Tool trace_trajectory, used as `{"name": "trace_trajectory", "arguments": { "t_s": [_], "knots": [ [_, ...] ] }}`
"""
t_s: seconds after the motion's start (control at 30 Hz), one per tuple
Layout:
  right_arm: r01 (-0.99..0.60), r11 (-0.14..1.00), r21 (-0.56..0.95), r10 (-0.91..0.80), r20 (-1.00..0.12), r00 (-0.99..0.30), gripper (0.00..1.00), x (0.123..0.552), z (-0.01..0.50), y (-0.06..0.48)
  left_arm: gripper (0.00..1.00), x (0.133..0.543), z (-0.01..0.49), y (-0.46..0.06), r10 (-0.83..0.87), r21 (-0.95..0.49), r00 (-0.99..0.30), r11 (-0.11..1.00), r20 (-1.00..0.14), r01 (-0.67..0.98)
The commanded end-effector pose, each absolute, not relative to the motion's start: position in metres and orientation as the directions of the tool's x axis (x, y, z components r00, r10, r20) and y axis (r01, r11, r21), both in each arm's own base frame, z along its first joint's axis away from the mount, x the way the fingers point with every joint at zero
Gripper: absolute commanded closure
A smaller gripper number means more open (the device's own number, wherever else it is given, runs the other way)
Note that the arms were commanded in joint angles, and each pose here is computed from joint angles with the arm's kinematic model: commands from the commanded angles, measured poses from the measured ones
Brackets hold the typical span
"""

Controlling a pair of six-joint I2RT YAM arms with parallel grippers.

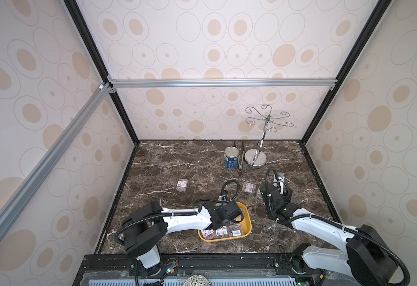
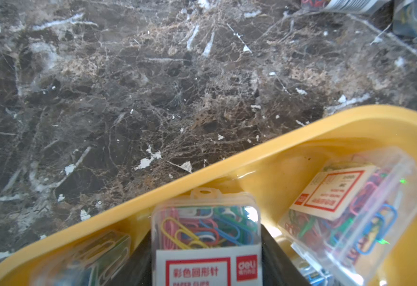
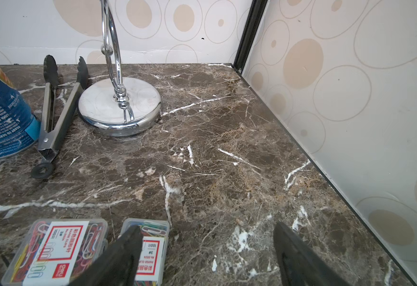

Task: Take the paper clips out of the storage box
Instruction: Pick up the boxed paper clips from the storage box.

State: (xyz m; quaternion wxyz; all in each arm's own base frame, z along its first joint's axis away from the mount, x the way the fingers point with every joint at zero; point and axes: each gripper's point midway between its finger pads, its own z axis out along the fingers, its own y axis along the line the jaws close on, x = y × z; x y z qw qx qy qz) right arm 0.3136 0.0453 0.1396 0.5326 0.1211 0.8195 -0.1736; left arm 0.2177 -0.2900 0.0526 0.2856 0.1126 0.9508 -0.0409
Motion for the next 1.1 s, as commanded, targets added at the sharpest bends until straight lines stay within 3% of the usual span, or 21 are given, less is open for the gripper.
{"name": "trace_trajectory", "arguments": {
  "t_s": [0.0,0.3,0.6,1.07],
  "knots": [
    [0.407,0.901,-0.149,0.025,-0.919,-0.394,0.16,0.314,0.144,0.043,0.53,0.228,0.071,-0.288,0.186,0.011,-0.783,0.975,-0.594,0.223],
    [0.408,0.900,-0.154,0.022,-0.918,-0.396,0.16,0.315,0.144,0.043,0.53,0.244,0.147,-0.286,0.122,-0.082,-0.692,0.964,-0.711,0.254],
    [0.423,0.894,-0.150,0.029,-0.921,-0.388,0.16,0.314,0.144,0.040,0.53,0.284,0.225,-0.251,-0.030,-0.189,-0.551,0.954,-0.834,0.234],
    [0.401,0.900,-0.170,-0.002,-0.922,-0.388,0.19,0.317,0.144,0.049,0.53,0.375,0.172,-0.134,-0.161,-0.163,-0.553,0.986,-0.817,-0.047]
  ]
}}
